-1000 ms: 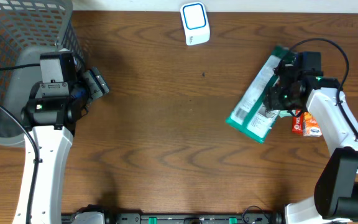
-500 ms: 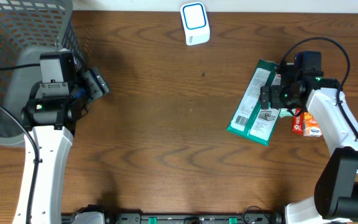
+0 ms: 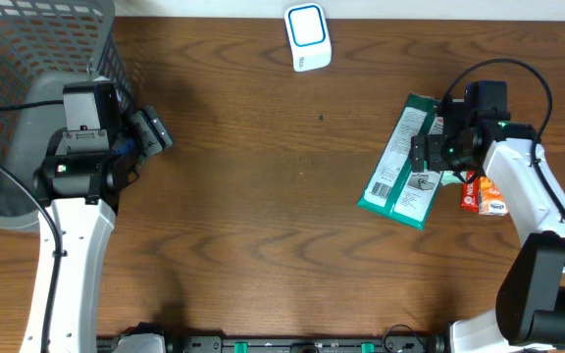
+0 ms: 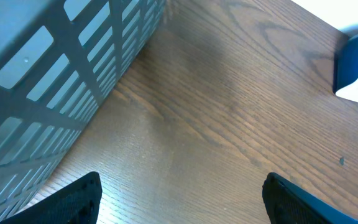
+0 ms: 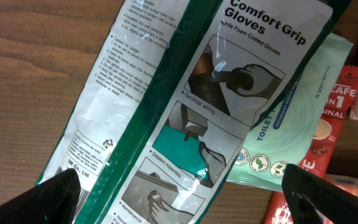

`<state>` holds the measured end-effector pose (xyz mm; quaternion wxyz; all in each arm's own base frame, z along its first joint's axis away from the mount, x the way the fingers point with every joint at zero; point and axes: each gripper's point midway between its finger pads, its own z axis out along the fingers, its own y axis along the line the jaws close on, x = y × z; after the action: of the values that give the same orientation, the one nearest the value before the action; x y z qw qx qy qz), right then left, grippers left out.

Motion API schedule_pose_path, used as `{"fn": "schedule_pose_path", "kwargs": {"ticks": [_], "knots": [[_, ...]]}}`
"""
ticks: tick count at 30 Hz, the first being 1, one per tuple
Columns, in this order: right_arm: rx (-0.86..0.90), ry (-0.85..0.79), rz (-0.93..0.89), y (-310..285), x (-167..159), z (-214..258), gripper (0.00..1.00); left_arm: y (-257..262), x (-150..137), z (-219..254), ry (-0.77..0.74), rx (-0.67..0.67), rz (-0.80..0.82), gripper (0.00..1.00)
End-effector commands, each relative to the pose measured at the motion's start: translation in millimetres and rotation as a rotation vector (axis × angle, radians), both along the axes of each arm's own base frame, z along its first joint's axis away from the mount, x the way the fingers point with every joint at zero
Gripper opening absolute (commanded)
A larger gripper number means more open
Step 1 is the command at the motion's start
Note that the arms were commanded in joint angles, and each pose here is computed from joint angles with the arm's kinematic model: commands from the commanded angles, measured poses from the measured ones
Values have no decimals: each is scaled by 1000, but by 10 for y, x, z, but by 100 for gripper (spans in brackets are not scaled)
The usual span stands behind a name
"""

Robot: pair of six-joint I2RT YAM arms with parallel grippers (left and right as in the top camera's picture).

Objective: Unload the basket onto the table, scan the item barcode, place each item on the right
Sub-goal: 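Carry the gloves pack to the right side and set it down, then open the right gripper and release the gloves pack onto the pile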

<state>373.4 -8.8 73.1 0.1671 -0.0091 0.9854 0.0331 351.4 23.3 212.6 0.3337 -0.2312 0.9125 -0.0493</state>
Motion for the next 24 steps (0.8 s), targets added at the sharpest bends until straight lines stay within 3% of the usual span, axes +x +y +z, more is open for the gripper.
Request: {"fn": "schedule_pose_path", "kwargs": {"ticks": [1,17,24], "knots": [[-4,1,-24,-40,-8,0,99,47,3,28,-6,12,16,84],[-4,0,-25,-41,-13,9,99,47,3,28,-6,12,16,84],[-9,-97,-15,-7,10,353,99,47,3,28,-6,12,16,84]]}}
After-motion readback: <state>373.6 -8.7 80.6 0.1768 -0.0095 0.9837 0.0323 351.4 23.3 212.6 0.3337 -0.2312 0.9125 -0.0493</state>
